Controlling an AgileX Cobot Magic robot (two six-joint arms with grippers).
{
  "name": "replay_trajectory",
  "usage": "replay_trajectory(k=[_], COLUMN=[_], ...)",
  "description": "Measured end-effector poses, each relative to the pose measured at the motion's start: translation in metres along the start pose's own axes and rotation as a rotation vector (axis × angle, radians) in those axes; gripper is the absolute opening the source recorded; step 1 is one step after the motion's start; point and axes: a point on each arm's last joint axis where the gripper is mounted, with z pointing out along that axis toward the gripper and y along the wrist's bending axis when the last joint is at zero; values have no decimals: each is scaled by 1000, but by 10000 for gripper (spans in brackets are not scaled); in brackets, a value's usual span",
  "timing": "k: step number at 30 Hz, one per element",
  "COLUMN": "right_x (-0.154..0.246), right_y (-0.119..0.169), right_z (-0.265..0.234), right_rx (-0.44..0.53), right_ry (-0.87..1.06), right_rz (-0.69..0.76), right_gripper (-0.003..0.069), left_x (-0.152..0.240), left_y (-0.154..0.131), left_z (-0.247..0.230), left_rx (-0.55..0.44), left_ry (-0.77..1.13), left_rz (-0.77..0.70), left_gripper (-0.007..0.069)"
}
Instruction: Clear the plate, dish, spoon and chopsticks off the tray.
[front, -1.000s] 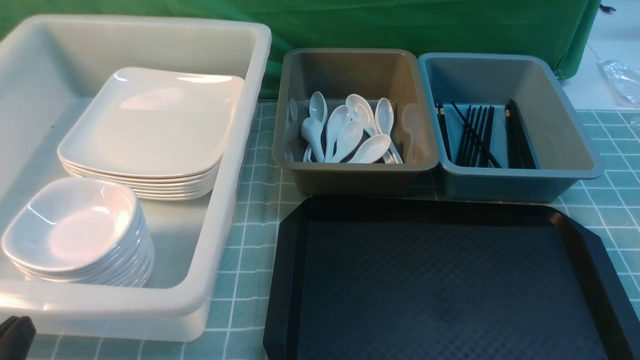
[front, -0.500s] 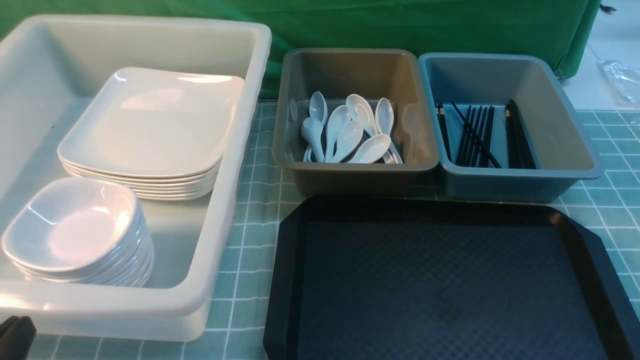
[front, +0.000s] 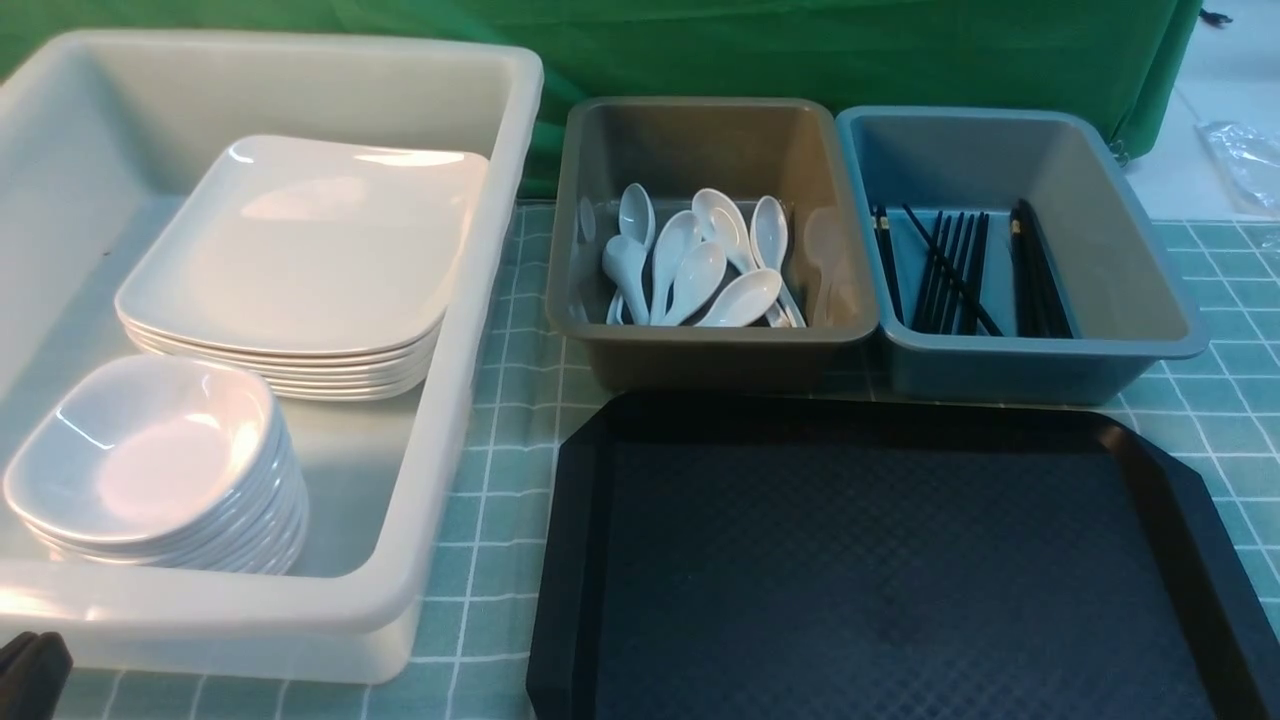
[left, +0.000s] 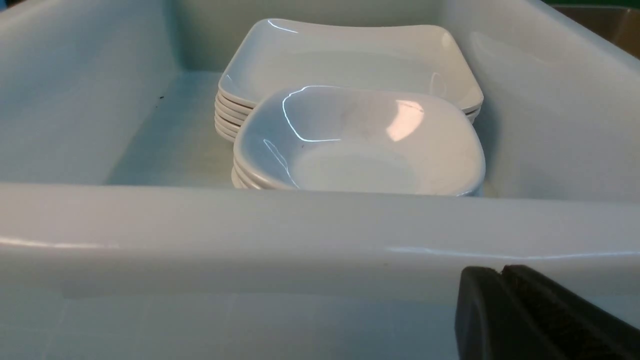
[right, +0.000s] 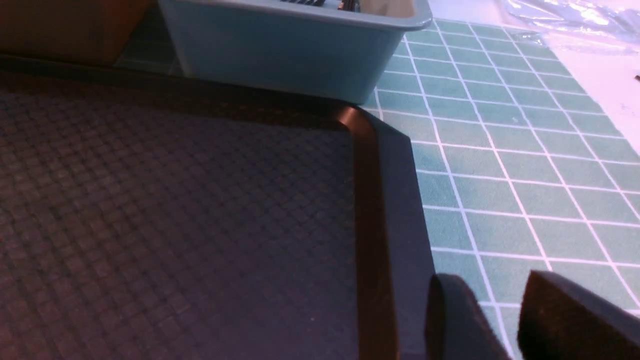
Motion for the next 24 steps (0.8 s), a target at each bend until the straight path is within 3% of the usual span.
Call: replay_trajectory(k=[24], right_x=[0], right_y=[0], right_z=[0], right_rx=[0], right_ry=[0], right_rz=[8], right_gripper=[241], left_x=[0], left_y=[0], left_z=[0], left_rx=[0], left_ry=[0], left_rz=[1], left_gripper=[18])
